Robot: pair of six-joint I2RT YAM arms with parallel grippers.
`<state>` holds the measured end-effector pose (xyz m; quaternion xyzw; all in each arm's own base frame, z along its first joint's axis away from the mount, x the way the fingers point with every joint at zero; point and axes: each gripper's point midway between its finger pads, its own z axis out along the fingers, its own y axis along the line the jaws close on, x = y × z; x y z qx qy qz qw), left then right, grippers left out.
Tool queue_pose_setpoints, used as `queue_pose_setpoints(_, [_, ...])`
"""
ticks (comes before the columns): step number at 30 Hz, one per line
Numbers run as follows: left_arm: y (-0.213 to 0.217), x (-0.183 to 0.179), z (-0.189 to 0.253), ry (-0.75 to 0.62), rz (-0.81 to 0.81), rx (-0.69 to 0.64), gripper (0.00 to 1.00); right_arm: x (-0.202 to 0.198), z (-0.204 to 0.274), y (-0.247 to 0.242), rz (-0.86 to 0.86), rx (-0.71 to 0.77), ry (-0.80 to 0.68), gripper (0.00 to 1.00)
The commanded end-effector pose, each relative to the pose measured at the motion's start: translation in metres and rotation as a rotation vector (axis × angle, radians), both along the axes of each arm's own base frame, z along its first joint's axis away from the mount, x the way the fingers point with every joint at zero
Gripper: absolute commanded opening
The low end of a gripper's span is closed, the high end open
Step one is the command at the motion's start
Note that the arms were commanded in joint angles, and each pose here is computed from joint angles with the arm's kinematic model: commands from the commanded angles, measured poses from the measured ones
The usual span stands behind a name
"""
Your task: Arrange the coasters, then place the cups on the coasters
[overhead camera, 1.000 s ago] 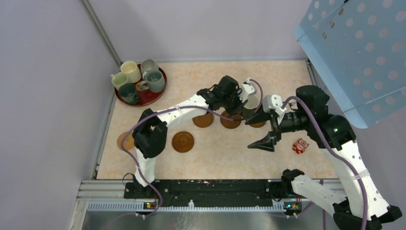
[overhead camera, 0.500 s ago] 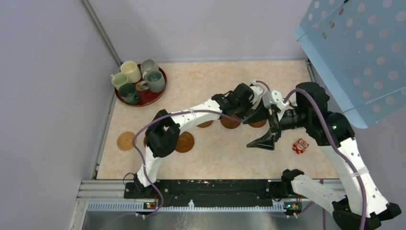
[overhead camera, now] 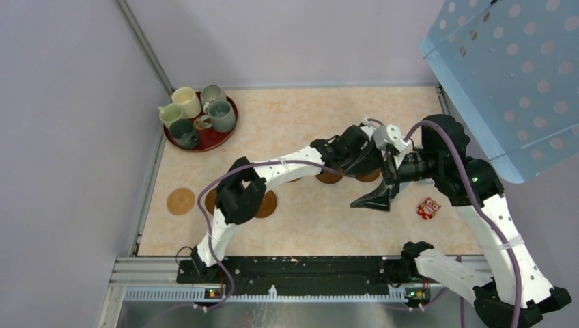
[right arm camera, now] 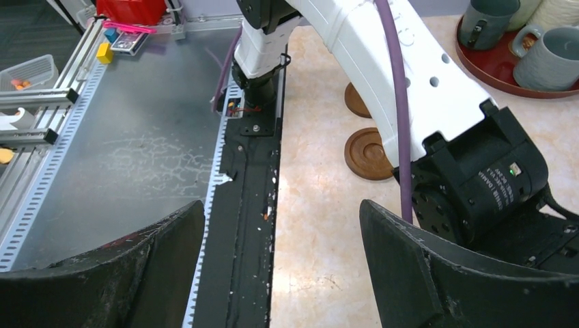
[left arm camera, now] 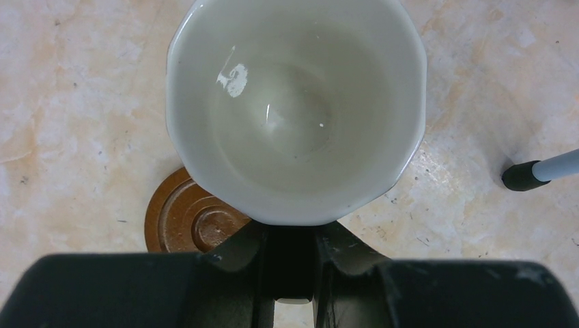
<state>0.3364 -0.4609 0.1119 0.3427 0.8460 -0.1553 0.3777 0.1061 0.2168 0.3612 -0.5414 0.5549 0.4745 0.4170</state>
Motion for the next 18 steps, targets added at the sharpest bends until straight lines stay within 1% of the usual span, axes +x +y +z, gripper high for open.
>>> queue_pose_setpoints(1, [-0.032,0.012,0.054,-0.113,0.016,-0.16,0.0,-0.001,0.013,0.001,0.026,0.039,-0.035,0.83])
queue_pose_setpoints(8, [-0.041,0.005,0.051,-0.121,0.002,-0.159,0.01,-0.009,0.013,0.001,0.07,0.05,-0.041,0.83])
queue_pose_setpoints(18, [-0.047,0.003,0.046,-0.126,-0.01,-0.154,0.02,-0.009,0.009,0.001,0.07,0.049,-0.031,0.83])
